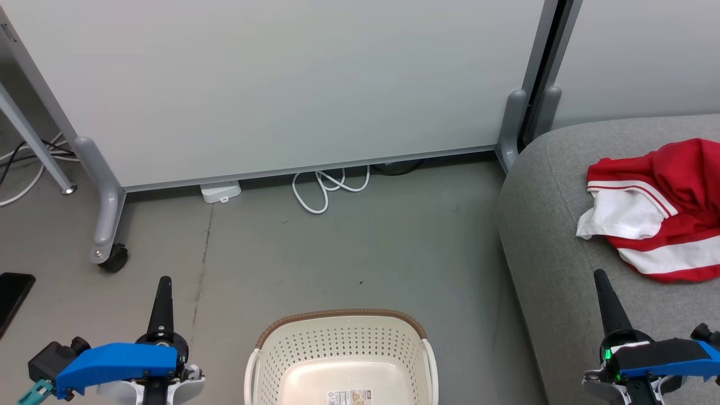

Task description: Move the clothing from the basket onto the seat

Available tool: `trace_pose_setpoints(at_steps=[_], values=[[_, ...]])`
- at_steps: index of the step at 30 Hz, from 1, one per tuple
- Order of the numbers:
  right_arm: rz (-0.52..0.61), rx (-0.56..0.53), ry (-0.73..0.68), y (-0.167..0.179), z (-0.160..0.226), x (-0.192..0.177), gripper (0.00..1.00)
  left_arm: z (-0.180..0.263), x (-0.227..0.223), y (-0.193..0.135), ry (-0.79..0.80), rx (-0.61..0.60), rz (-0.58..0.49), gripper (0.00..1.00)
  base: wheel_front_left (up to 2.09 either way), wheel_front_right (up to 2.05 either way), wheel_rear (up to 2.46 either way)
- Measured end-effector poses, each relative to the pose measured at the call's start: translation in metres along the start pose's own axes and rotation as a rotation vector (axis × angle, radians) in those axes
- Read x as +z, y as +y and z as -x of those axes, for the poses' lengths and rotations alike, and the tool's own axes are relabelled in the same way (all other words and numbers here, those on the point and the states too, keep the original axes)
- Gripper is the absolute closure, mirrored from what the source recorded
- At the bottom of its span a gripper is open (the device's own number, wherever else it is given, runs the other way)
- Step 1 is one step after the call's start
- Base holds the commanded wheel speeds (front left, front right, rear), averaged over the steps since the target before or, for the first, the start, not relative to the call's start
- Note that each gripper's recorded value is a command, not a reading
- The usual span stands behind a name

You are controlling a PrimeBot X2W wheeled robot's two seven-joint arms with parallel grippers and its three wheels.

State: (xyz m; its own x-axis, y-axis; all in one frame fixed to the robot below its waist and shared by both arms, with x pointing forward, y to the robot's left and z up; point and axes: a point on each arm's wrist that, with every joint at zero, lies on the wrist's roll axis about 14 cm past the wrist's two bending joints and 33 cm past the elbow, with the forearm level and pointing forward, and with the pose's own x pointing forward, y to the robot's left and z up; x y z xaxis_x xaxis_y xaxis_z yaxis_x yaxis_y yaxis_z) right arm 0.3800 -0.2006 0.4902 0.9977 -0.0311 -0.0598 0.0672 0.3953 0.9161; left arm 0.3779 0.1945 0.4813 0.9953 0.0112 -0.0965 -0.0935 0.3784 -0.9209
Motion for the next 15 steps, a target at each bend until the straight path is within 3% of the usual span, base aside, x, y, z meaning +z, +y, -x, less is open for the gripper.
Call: trace_pose_setpoints(at_steps=[15], values=[[-0.142, 0.011, 0.008, 0.003, -0.0018, 0.0005, 1.0, -0.0027, 0.0047, -0.005, -0.003, -0.019, 0.135, 1.0, 0.0, 0.0, 0.0]])
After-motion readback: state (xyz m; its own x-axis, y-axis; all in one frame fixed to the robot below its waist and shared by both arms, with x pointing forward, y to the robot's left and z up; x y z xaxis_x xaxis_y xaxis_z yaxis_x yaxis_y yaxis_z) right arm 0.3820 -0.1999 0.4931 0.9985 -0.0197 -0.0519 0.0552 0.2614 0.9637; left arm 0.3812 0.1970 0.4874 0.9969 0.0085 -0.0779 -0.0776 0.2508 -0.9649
